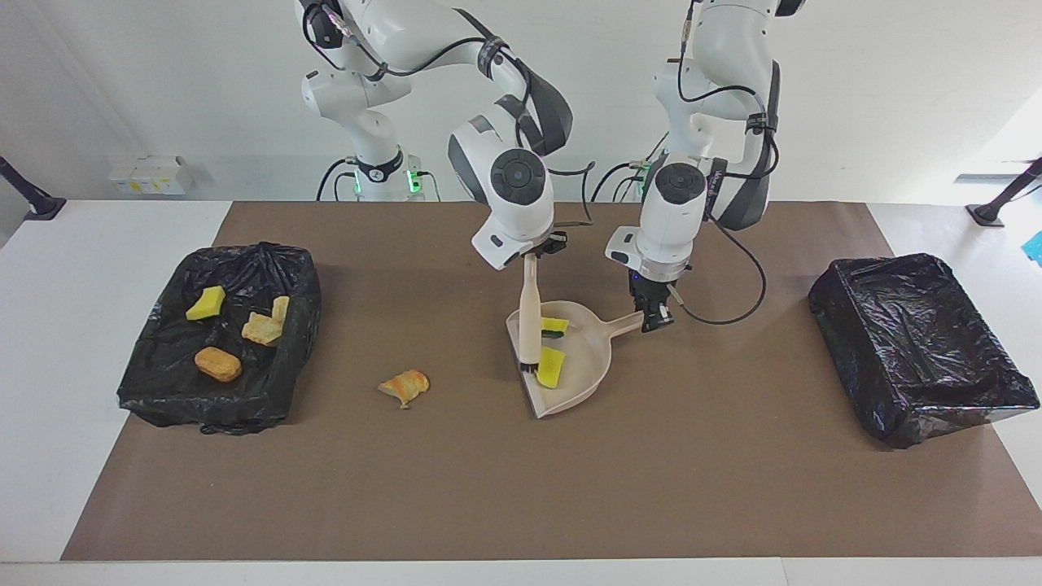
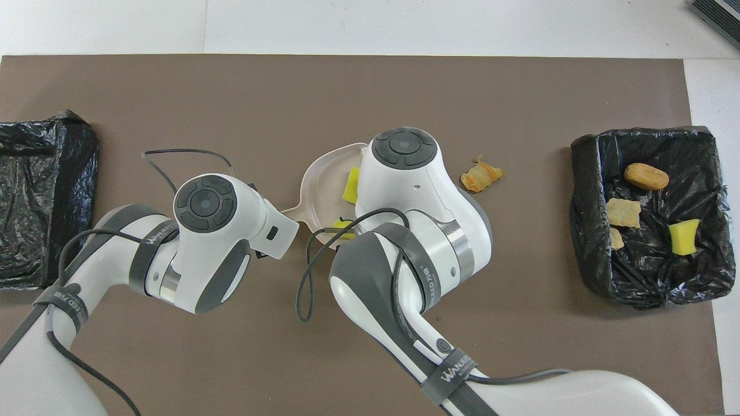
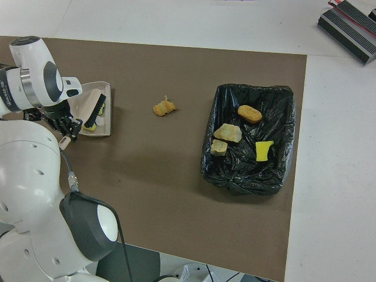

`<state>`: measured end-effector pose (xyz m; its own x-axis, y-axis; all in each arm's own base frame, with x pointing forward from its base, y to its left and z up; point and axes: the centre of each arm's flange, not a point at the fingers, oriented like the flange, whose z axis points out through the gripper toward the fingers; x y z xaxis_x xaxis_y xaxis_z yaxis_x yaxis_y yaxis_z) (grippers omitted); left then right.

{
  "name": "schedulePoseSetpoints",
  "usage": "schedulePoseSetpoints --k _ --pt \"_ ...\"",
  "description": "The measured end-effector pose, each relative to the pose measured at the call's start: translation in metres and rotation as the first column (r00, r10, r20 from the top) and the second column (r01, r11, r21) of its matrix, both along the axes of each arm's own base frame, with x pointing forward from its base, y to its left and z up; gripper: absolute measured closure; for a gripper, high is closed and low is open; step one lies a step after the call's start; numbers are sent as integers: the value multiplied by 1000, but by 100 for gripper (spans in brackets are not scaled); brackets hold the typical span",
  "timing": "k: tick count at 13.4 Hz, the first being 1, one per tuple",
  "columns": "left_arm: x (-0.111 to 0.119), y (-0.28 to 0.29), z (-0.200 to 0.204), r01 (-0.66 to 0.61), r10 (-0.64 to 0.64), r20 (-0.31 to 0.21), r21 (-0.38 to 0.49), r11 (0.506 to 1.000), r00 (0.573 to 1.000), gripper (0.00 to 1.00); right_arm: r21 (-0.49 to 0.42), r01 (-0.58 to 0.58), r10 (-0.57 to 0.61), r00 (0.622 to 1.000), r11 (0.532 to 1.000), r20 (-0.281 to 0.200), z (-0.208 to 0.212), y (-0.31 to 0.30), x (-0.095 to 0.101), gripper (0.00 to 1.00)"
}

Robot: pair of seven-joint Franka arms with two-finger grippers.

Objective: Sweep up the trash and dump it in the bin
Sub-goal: 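Sweep the yellow sponges with the right gripper into the dustpan held by the left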

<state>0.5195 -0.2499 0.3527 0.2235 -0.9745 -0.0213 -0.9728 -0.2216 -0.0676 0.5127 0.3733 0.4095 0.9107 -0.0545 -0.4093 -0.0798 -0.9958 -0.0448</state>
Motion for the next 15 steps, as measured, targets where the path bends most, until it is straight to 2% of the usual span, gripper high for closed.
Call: schedulePoseSetpoints --k 5,10,13,15 --pt "0 1 0 -37 37 -11 -13 999 999 67 -49 -14 10 998 999 -67 -33 -8 -23 74" --pt "0 0 1 -36 36 -10 -14 999 999 67 -68 -51 46 996 996 -78 -31 -4 -56 74" --pt "0 0 1 -35 35 -9 -14 999 999 67 -94 -84 74 992 992 -105 -36 -4 -84 74" --pt "0 0 1 -36 36 -9 -14 999 999 67 -119 -112 95 986 987 -140 -34 -7 -98 74"
